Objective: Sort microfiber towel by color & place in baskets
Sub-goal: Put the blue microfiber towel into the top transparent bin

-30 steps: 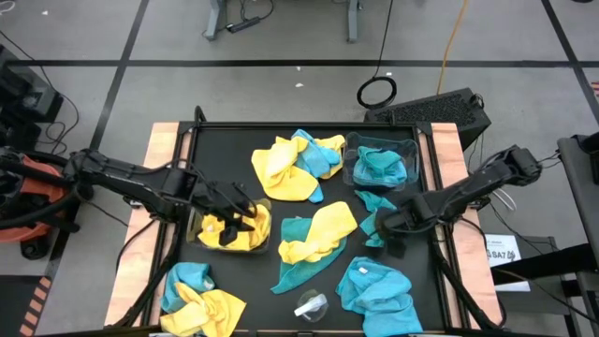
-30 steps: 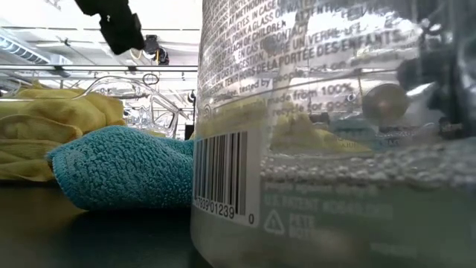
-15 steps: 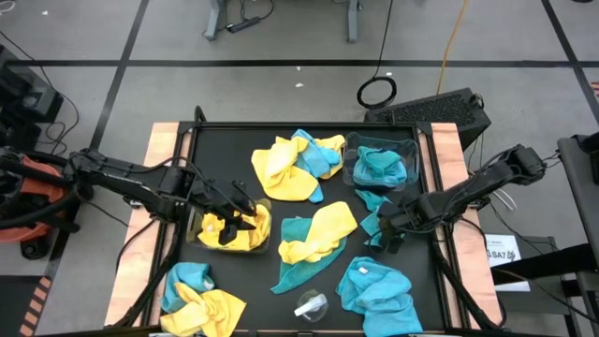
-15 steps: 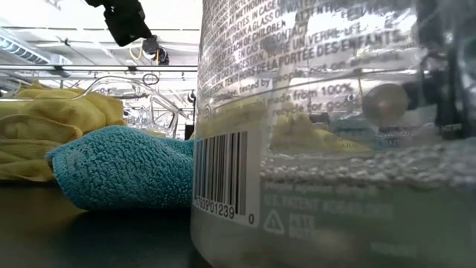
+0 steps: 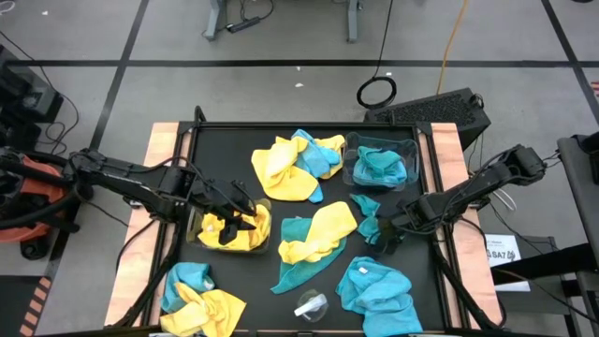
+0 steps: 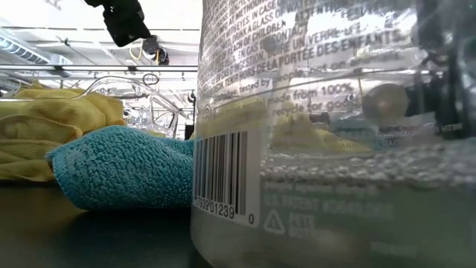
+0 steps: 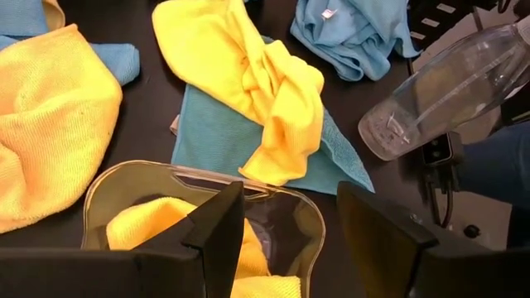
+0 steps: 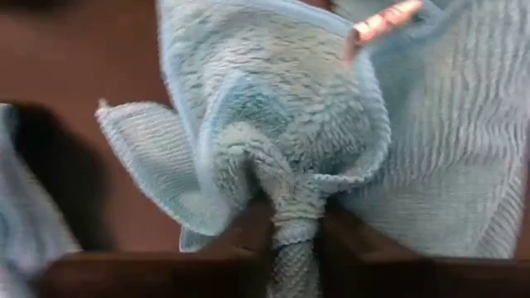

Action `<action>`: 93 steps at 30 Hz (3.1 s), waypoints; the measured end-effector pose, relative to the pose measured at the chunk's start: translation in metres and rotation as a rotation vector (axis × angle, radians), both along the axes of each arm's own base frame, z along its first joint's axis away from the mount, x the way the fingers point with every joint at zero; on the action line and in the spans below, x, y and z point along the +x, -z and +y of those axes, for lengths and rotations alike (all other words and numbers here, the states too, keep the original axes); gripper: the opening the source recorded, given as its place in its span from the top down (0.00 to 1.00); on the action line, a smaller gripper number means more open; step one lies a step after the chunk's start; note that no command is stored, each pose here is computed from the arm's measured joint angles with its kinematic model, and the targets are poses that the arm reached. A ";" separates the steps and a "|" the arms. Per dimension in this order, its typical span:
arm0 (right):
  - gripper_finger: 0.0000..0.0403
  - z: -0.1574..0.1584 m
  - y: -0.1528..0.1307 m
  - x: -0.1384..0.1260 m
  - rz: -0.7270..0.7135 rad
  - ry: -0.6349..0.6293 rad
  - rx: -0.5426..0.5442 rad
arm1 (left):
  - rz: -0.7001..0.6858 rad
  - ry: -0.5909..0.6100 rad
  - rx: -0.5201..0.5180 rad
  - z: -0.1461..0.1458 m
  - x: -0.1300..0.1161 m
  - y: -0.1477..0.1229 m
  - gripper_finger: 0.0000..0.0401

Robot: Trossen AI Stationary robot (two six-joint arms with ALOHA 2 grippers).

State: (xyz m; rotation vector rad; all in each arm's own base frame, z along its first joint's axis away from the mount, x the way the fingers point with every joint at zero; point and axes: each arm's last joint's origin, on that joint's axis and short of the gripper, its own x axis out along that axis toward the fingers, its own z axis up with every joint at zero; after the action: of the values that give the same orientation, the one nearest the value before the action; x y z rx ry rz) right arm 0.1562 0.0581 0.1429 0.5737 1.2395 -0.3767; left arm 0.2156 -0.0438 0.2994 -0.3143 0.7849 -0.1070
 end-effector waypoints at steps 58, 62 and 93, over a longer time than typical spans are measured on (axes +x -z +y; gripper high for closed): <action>1.00 -0.091 -0.253 -0.005 -0.021 0.228 -0.616 | -0.112 0.063 -0.011 -0.001 0.001 -0.032 0.50; 1.00 -0.098 -0.253 -0.006 0.005 0.243 -0.647 | -0.113 0.064 -0.011 -0.001 0.001 -0.032 0.50; 0.99 -0.147 -0.093 0.015 0.101 0.307 -0.383 | -0.115 0.065 -0.009 -0.001 0.001 -0.032 0.50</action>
State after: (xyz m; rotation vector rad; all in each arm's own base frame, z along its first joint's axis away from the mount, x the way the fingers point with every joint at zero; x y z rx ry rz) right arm 0.1713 -0.0887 0.2361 0.4161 1.1372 -0.8899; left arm 0.2162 -0.0452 0.3316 -0.2885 0.6808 -0.1880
